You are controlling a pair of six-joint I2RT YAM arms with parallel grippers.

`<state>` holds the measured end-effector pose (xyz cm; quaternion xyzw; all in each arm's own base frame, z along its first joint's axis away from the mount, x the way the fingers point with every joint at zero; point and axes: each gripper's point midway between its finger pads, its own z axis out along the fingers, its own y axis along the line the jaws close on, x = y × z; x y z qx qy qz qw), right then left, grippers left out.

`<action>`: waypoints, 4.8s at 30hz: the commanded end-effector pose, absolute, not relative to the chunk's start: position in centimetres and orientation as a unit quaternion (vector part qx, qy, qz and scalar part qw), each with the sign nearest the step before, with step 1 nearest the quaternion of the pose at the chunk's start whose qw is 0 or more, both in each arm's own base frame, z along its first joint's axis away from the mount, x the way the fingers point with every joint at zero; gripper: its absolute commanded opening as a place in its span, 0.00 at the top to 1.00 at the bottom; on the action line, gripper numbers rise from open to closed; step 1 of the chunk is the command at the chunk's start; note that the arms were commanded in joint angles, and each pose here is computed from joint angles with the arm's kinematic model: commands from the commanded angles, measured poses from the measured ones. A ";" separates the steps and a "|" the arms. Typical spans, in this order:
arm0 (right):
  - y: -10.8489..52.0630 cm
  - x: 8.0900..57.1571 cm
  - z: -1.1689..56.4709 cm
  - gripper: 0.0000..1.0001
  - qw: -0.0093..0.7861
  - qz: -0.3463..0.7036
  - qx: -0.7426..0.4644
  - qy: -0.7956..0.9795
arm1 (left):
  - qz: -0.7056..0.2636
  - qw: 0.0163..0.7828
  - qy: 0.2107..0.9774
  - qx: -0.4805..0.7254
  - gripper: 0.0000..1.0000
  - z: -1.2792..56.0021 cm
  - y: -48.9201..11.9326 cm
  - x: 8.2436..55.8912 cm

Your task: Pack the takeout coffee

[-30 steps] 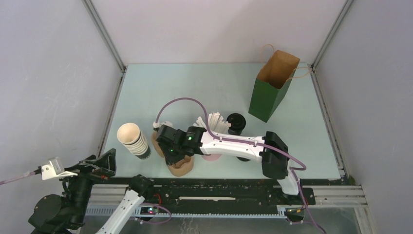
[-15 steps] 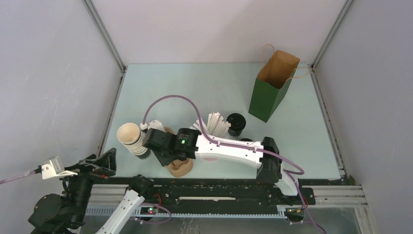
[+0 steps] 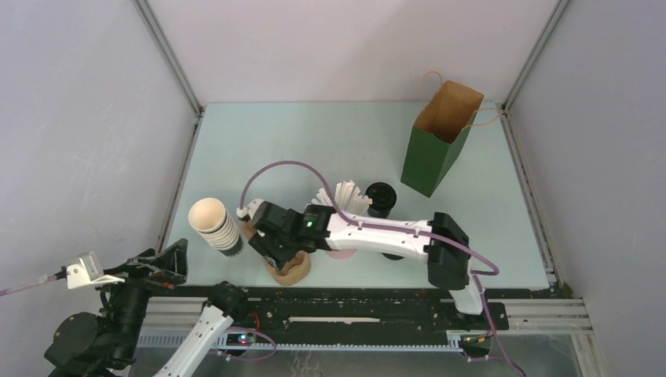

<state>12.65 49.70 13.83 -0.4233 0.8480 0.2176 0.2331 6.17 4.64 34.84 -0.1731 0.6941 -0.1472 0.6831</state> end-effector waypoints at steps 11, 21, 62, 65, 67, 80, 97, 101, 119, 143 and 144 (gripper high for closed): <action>48.7 12.9 22.2 0.35 0.345 0.332 -0.762 0.436 | -0.147 0.679 0.701 -0.162 0.00 35.6 4.3 6.5; 50.1 13.3 18.5 0.36 0.286 0.323 -0.823 0.369 | -0.141 0.678 0.704 -0.159 0.00 35.7 4.3 6.4; 51.5 17.8 14.2 0.40 0.269 0.304 -0.820 0.403 | -0.147 0.671 0.712 -0.149 0.00 35.5 3.6 6.9; 51.5 17.8 14.4 0.44 0.269 0.304 -0.820 0.403 | -0.148 0.670 0.712 -0.149 0.00 35.5 3.5 7.0; 51.5 17.8 14.6 0.47 0.271 0.304 -0.819 0.404 | -0.148 0.670 0.712 -0.147 0.00 35.5 3.4 7.0; 50.5 18.1 16.7 0.66 0.271 0.280 -0.805 0.448 | -0.151 0.670 0.712 -0.145 0.00 35.5 3.3 7.2; 48.3 17.9 14.8 0.67 0.283 0.246 -0.737 0.562 | -0.155 0.645 0.737 -0.132 0.00 33.1 1.8 8.3; 48.4 18.1 15.8 0.62 0.314 0.266 -0.712 0.569 | -0.184 0.611 0.760 -0.123 0.00 30.5 -0.3 9.2; 48.3 18.2 16.1 0.60 0.317 0.333 -0.630 0.625 | -0.427 0.356 0.811 -0.181 0.25 20.1 -12.1 9.5; 48.5 17.6 15.2 0.60 0.301 0.332 -0.646 0.618 | -0.365 0.375 0.819 -0.235 0.29 18.2 -9.8 10.6; 48.5 17.6 15.2 0.60 0.301 0.333 -0.646 0.617 | -0.366 0.376 0.819 -0.233 0.29 18.2 -9.8 10.6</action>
